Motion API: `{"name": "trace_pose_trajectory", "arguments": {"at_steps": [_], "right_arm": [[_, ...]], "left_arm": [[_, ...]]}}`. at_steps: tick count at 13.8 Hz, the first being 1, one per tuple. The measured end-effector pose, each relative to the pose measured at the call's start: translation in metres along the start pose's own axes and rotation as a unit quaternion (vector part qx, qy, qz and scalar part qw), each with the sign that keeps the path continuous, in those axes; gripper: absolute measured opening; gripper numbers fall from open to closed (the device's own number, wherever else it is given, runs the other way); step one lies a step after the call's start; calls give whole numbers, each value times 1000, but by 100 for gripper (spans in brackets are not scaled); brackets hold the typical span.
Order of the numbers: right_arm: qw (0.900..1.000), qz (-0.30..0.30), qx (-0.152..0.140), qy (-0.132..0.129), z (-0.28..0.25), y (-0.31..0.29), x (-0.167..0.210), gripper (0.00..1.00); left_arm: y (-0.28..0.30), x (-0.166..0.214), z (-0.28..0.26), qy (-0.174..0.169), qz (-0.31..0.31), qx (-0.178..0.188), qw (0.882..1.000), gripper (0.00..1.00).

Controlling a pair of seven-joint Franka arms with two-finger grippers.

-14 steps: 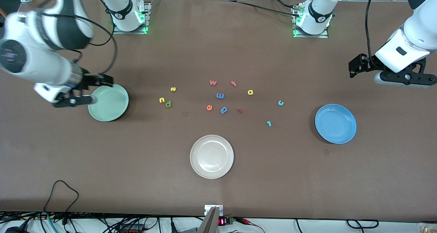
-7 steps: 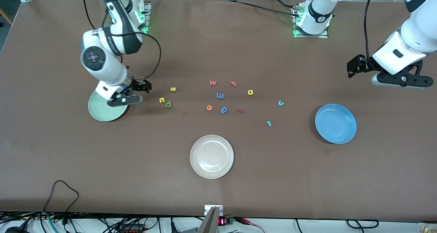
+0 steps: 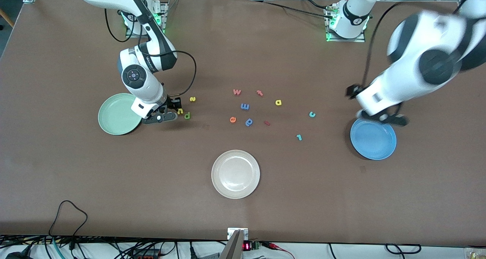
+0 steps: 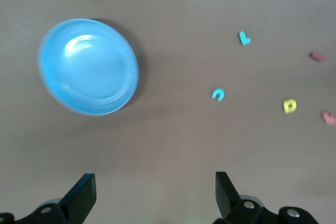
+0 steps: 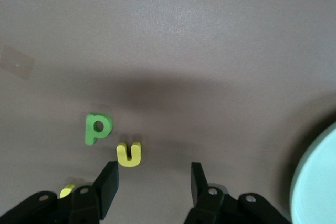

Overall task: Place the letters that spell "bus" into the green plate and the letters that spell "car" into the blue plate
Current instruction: 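Lower the right gripper onto the yellow u while the left gripper reaches letters, then grasp the yellow u and teal c with the right and left grippers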

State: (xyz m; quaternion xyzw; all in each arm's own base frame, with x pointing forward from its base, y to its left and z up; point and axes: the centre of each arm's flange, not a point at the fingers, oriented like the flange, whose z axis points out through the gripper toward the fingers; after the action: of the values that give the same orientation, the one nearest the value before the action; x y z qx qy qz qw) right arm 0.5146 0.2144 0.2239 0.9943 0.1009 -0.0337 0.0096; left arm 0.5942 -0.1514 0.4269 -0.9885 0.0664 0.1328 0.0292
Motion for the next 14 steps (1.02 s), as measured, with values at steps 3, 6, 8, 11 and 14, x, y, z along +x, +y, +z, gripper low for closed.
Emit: {"name": "trace_pose_trajectory", "arguments": {"at_steps": [3, 6, 8, 11, 14], "right_arm": [[1000, -10, -1, 1, 6, -13, 0, 63], [1000, -15, -2, -1, 19, -20, -1, 63], [1000, -19, -3, 2, 30, -24, -2, 63], [1000, -21, -3, 4, 42, -27, -1, 63], [1000, -21, -3, 5, 44, -27, -1, 59]], "left_arm": [[48, 47, 77, 7, -102, -15, 995, 100], [95, 69, 132, 22, -168, -30, 985, 100], [109, 82, 158, 42, -170, -42, 984, 100], [122, 91, 182, 98, -160, -70, 980, 100], [124, 88, 209, 112, -140, -74, 981, 94]]}}
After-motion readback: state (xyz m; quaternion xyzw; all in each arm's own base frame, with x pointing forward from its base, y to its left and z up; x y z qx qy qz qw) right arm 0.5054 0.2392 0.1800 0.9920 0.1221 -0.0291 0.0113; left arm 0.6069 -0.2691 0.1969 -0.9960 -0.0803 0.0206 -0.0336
